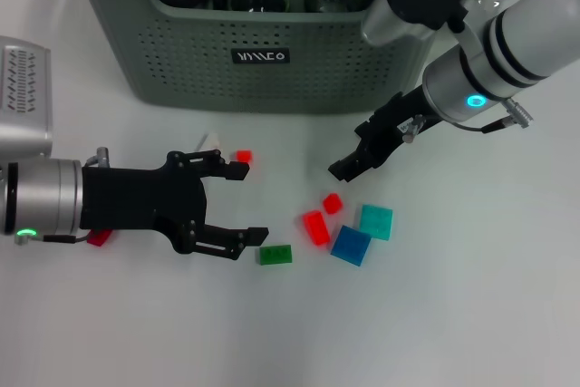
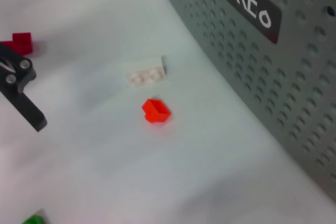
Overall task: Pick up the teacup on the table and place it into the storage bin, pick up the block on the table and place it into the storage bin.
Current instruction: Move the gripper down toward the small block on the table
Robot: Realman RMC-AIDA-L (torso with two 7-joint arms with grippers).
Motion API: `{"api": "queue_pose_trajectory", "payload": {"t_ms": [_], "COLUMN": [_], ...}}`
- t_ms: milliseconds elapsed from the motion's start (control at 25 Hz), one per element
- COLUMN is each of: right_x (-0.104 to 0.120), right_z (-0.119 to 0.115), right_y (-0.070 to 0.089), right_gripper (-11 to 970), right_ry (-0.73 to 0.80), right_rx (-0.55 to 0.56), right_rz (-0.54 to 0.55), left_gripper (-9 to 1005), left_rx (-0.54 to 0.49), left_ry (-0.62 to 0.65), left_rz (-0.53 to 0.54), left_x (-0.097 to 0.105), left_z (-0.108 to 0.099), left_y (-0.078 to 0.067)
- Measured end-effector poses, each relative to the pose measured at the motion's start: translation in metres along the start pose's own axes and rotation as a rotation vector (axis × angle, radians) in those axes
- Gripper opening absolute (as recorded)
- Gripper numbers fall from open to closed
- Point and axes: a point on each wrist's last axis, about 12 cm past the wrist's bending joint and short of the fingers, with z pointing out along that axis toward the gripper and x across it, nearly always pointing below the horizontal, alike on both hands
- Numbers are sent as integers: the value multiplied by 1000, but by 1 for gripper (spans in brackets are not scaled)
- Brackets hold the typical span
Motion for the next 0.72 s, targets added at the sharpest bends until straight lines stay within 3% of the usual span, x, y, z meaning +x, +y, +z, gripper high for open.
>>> {"api": "queue_pose_trajectory", "payload": {"t_ms": [400, 600, 720], "right_x": [-1, -1, -1], "right_z": [7, 9, 9], "right_y": [5, 6, 6], "right_gripper": [814, 738, 637], "right_ry": [14, 33, 34], "right_rx": [8, 20, 22], "right_rz": [-25, -30, -31], "left_gripper": [919, 919, 919], "left_rx": [-10, -10, -13], "left_ry": [3, 4, 4], "left_rz": [-2, -2, -2], "left_x": [1, 1, 1], "left_z": [0, 0, 0], "left_y": [1, 1, 1]}}
